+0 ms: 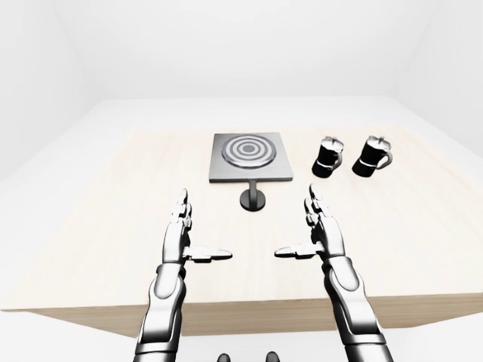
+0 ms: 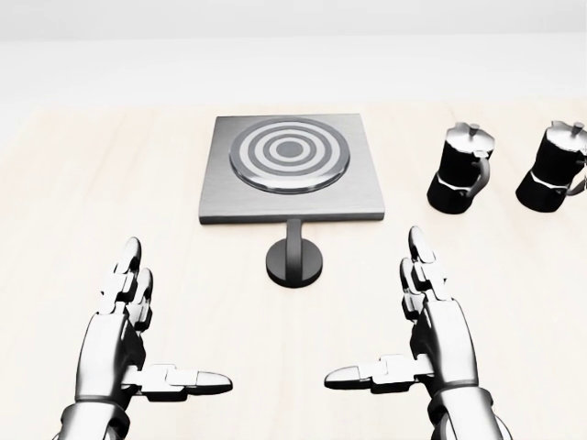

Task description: Turn off the stove.

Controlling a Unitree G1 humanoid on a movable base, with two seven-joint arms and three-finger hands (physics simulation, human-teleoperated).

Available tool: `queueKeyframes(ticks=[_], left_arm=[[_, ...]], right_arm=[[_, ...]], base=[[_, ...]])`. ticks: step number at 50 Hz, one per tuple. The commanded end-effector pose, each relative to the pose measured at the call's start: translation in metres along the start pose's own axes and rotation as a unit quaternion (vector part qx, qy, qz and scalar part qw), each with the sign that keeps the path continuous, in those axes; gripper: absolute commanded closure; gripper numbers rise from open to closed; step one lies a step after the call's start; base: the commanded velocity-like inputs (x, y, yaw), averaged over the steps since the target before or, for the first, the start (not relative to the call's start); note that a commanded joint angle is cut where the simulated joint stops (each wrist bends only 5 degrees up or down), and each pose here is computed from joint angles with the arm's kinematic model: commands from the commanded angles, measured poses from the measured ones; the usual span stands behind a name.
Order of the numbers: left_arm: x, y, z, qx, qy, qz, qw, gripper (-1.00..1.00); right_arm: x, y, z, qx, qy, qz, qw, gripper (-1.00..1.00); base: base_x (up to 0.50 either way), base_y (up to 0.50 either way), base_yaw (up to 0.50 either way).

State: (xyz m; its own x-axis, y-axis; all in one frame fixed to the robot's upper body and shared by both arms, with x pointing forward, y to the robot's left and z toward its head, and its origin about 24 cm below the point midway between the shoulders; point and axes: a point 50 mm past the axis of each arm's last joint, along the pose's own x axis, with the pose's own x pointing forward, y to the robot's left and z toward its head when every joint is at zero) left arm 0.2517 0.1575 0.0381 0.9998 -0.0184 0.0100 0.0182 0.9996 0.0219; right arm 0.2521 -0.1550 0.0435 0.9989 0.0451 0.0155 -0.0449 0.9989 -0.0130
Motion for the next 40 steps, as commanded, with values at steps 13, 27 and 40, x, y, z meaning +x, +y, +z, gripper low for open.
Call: queueKeyframes(ticks=[13,27,40], left_arm=[[0.000,0.000,0.001,-0.001,-0.001,0.000,1.000,-1.00],[0.003,0.005,0.007,-0.018,-0.003,0.014,1.000,-1.00],[0.018,0.046,0.110,-0.084,-0.189,0.076,0.975,-1.00]], right_arm=[[0.001,0.001,-0.001,-0.001,0.002,0.005,1.000,-1.00],[0.001,0.000,-0.001,0.003,0.003,-0.001,1.000,-1.00],[0.001,-0.001,0.001,0.001,0.000,-0.003,1.000,-1.00]], base=[[0.50,0.00,0.00],[0.43,0.00,0.00],[0.01,0.00,0.00]])
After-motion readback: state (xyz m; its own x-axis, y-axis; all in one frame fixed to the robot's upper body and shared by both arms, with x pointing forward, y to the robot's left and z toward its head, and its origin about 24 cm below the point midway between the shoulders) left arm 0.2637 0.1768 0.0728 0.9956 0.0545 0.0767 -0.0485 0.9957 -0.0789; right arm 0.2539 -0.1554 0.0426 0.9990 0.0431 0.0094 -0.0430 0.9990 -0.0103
